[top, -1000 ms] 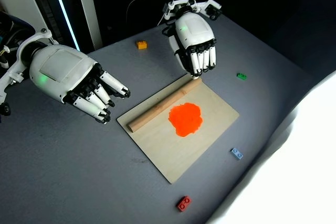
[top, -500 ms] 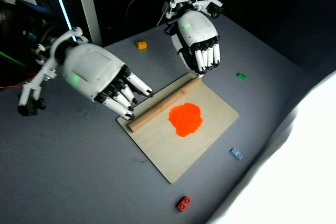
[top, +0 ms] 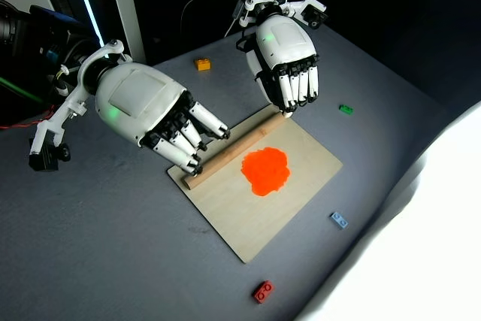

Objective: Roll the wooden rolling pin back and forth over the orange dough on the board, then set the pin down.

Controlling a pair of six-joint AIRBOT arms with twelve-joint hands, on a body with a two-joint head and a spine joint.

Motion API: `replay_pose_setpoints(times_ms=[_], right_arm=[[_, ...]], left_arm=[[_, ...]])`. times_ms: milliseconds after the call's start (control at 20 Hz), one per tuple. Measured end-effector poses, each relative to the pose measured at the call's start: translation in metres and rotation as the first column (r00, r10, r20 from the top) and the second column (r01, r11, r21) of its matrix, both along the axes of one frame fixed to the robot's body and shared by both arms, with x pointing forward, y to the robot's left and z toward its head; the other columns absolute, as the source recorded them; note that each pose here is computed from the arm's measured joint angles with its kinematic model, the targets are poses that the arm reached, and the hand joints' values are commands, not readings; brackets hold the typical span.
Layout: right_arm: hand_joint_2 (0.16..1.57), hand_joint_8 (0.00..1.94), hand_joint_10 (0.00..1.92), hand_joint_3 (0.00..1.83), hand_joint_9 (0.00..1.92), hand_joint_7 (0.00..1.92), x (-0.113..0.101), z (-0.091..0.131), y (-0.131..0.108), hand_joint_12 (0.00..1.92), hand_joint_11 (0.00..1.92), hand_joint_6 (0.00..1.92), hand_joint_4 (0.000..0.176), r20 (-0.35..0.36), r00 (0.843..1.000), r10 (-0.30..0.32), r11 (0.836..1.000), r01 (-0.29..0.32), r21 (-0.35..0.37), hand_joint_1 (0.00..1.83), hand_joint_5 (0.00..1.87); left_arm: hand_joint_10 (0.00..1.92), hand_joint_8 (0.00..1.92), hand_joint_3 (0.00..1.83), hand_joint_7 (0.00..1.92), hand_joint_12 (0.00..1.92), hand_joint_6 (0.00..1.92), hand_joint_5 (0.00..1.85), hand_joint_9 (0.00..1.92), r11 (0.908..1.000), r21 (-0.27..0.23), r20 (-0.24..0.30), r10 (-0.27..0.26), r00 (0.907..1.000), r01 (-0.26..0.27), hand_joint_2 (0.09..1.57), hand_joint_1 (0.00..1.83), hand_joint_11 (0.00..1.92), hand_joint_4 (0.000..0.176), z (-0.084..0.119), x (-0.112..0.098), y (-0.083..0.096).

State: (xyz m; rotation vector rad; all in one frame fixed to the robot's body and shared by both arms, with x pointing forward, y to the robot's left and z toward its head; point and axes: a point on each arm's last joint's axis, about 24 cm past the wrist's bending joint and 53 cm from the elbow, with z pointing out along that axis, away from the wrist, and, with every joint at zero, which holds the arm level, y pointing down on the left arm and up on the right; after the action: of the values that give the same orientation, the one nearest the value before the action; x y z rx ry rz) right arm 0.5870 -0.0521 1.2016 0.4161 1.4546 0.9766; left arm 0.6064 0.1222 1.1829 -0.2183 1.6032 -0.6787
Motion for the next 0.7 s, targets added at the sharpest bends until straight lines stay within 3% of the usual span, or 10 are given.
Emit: replay_pose_setpoints(times_ms=[200,250,300,350,400,450,700], right_arm=[[1.42,0.30,0.76,0.00,1.12,1.37,0.0005,-0.0003,-0.0001,1.69,0.41,1.70,0.000,-0.006,1.000,-0.001,1.000,0.001,0.006,0.90,0.49],[1.41,0.32,0.77,0.00,1.27,1.40,0.0005,-0.0004,-0.0001,1.47,0.88,1.67,0.000,-0.006,1.000,-0.001,1.000,0.001,0.006,0.95,0.51],[1.43,0.82,1.02,0.00,1.19,1.17,0.0005,-0.0002,0.0000,1.46,1.01,1.72,0.000,-0.006,1.000,-0.001,1.000,0.001,0.006,0.93,0.47],[1.44,1.08,1.15,0.00,1.13,1.05,0.0004,0.0002,0.0001,1.47,1.04,1.74,0.000,-0.004,1.000,0.000,1.000,0.000,0.006,0.92,0.46],[1.44,1.18,1.19,0.00,1.11,1.01,0.0003,-0.0002,0.0005,1.48,1.04,1.75,0.000,-0.005,1.000,0.001,1.000,-0.001,0.006,0.92,0.45],[1.45,1.20,1.20,0.00,1.11,1.00,0.0004,0.0001,0.0002,1.48,1.04,1.75,0.000,-0.004,1.000,0.000,1.000,0.000,0.006,0.92,0.45],[1.45,1.21,1.21,0.00,1.11,0.99,0.0004,0.0051,-0.0045,1.48,1.04,1.75,0.000,0.021,1.000,0.000,1.000,0.000,0.002,0.92,0.45]], left_arm=[[1.10,0.58,0.00,0.83,1.58,1.87,0.36,0.80,1.0000,0.000,0.000,-0.001,1.0000,0.001,1.50,0.85,0.66,0.000,0.0000,-0.0001,-0.0002],[0.99,0.59,0.05,0.95,1.56,1.03,0.27,0.91,1.0000,0.000,0.000,-0.001,1.0000,0.001,1.56,0.58,0.60,0.000,-0.0001,-0.0001,-0.0003],[0.89,0.53,0.10,0.98,1.54,0.67,0.39,1.01,1.0000,0.000,0.000,-0.001,1.0000,0.001,1.57,0.81,0.57,0.000,0.0001,0.0000,-0.0001],[0.83,0.45,0.10,1.01,1.53,0.46,0.48,1.05,1.0000,-0.005,-0.003,0.002,1.0000,-0.003,1.57,0.88,0.57,0.000,0.0003,0.0007,0.0003],[0.79,0.39,0.10,1.03,1.52,0.33,0.53,1.06,1.0000,-0.004,0.001,0.001,1.0000,-0.001,1.57,0.90,0.57,0.000,0.0015,0.0008,-0.0003],[0.78,0.34,0.10,1.05,1.52,0.26,0.57,1.07,1.0000,-0.006,0.002,0.000,1.0000,0.000,1.57,0.90,0.57,0.000,0.0024,0.0017,-0.0006],[0.78,0.33,0.10,1.06,1.52,0.23,0.58,1.07,1.0000,-0.003,-0.002,0.001,1.0000,-0.001,1.57,0.90,0.57,0.000,0.0026,0.0043,0.0028]])
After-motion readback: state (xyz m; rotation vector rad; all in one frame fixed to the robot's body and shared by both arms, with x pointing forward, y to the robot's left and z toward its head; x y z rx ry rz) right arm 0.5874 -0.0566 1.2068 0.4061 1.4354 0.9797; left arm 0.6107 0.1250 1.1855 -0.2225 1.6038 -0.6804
